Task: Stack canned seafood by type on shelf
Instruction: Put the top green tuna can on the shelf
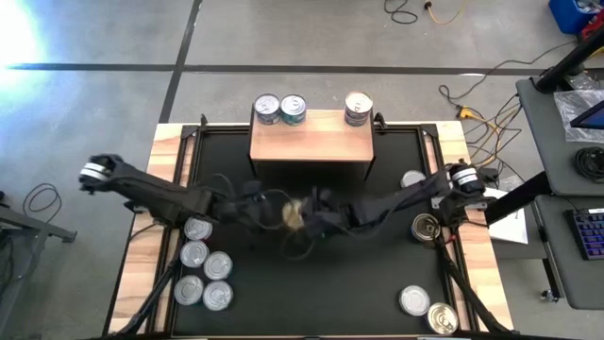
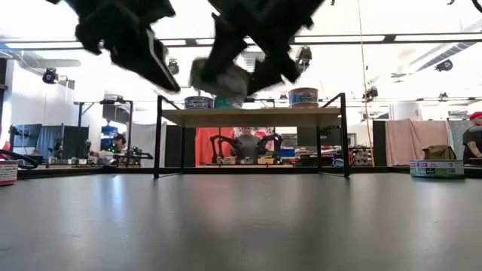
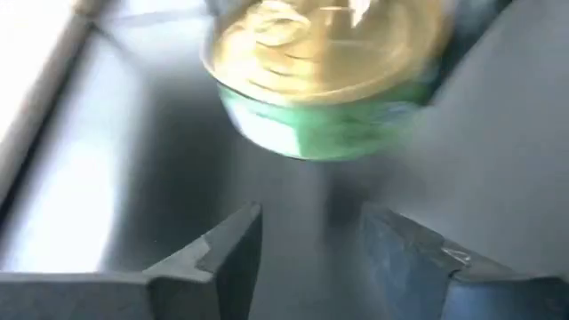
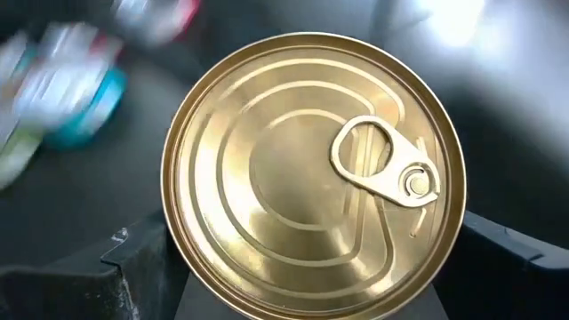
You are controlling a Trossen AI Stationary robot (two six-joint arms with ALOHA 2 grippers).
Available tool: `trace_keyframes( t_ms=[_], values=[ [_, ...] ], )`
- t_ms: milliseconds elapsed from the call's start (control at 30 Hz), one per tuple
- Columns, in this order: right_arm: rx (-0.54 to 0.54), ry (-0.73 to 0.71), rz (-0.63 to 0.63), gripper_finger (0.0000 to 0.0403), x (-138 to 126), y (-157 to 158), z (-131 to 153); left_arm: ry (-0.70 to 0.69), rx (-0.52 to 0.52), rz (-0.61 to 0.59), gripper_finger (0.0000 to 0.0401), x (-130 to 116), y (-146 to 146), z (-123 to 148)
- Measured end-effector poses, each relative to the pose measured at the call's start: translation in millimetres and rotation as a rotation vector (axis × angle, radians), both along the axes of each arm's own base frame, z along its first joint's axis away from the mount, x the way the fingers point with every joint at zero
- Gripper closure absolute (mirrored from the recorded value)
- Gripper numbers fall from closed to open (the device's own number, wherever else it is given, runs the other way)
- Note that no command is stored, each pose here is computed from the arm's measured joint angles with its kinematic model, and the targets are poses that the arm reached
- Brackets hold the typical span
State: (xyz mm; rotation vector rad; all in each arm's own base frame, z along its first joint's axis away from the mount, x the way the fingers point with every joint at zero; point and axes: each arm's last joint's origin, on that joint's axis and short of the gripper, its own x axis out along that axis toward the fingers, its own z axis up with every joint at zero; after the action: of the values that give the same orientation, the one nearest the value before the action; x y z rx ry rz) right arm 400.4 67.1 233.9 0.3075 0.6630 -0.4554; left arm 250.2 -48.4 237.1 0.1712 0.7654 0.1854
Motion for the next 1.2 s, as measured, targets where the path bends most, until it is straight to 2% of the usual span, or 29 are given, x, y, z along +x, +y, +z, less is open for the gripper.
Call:
trace_keyframes(
  t_ms=[167,267,400,500,633,733,833,1033,1200],
  values=[
    [-0.219,-0.111,-0.265,0.0042,18,-23,52,-0.199,0.033,0.131,0.0204,-29,20,43],
    [-0.258,-0.126,-0.406,0.0042,30,-38,68,-0.263,0.027,0.179,0.0203,-44,31,58],
    [-0.279,-0.032,-0.482,0.0042,42,-58,72,-0.324,0.023,0.225,0.0203,-60,42,72],
    [-0.250,0.059,-0.537,0.0042,47,-75,70,-0.380,-0.004,0.235,0.0204,-70,44,85],
    [-0.177,0.116,-0.597,0.0043,55,-94,58,-0.500,-0.059,0.220,0.0208,-82,44,116],
    [-0.181,0.125,-0.616,0.0043,63,-107,51,-0.556,-0.042,0.202,0.0212,-91,45,140],
    [-0.179,0.125,-0.646,0.0038,67,-122,47,-0.546,0.004,0.178,0.0216,-102,47,155],
    [-0.156,0.132,-0.712,0.0028,65,-151,41,-0.466,0.008,0.182,0.0221,-121,48,166],
    [-0.007,0.105,-0.685,0.0026,65,-181,41,-0.528,0.003,0.142,0.0221,-118,48,168]
  ],
)
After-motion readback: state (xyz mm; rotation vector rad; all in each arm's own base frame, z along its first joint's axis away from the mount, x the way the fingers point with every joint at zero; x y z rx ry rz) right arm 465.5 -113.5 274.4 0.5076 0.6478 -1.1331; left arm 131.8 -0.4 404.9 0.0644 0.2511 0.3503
